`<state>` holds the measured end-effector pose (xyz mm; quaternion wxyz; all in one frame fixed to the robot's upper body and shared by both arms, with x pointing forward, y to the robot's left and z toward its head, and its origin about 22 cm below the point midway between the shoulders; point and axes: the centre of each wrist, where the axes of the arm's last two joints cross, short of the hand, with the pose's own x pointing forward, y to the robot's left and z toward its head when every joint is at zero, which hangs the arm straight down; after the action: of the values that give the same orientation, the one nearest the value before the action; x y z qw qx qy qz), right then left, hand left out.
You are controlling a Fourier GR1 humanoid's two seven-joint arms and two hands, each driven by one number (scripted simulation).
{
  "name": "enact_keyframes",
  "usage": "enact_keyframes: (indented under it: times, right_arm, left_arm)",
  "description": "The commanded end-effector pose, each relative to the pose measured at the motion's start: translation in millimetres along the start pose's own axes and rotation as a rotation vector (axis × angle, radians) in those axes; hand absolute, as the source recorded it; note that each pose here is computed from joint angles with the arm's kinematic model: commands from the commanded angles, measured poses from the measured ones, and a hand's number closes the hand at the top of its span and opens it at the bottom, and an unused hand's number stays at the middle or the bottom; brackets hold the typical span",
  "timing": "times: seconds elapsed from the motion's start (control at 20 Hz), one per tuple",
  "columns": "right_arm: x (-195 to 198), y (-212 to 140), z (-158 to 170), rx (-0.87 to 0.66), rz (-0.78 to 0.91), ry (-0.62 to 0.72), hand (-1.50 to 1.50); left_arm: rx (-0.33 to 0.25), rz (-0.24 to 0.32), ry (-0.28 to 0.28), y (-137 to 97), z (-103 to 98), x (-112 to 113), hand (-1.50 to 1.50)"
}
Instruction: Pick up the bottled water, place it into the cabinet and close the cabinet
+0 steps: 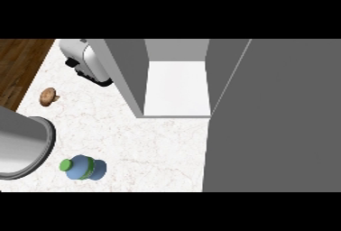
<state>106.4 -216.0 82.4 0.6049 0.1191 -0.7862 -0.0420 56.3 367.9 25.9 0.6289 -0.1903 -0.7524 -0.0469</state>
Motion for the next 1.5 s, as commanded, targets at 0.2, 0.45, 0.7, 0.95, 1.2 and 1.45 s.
enact_keyframes:
  times: [0.2,0.45,0.7,0.95,1.2,1.45]
  right_arm:
    - [-4,-9,19,0.024,-0.006,0.001,-1.5]
    - [-16,-9,5,0.018,0.016,-0.006,-1.5]
    - [-17,-1,23,0.045,-0.007,0.007,-1.5]
    - [-2,9,10,0.033,0.002,-0.007,-1.5]
    - [-12,8,21,0.03,-0.027,-0.032,-1.5]
    - [-8,11,18,0.037,-0.009,-0.019,-1.5]
  left_arm:
    - [-0.009,-0.028,-0.04,32,-10,-18,-1.5]
    - [-0.005,-0.066,-0.029,41,-40,-27,-1.5]
    - [0.003,-0.088,0.016,57,-52,-50,-1.5]
    - [-0.002,-0.083,0.042,73,-65,-74,-1.5]
    - [0.057,-0.053,0.082,92,-62,-94,-1.5]
    - [0.032,-0.021,0.154,82,-99,-122,-1.5]
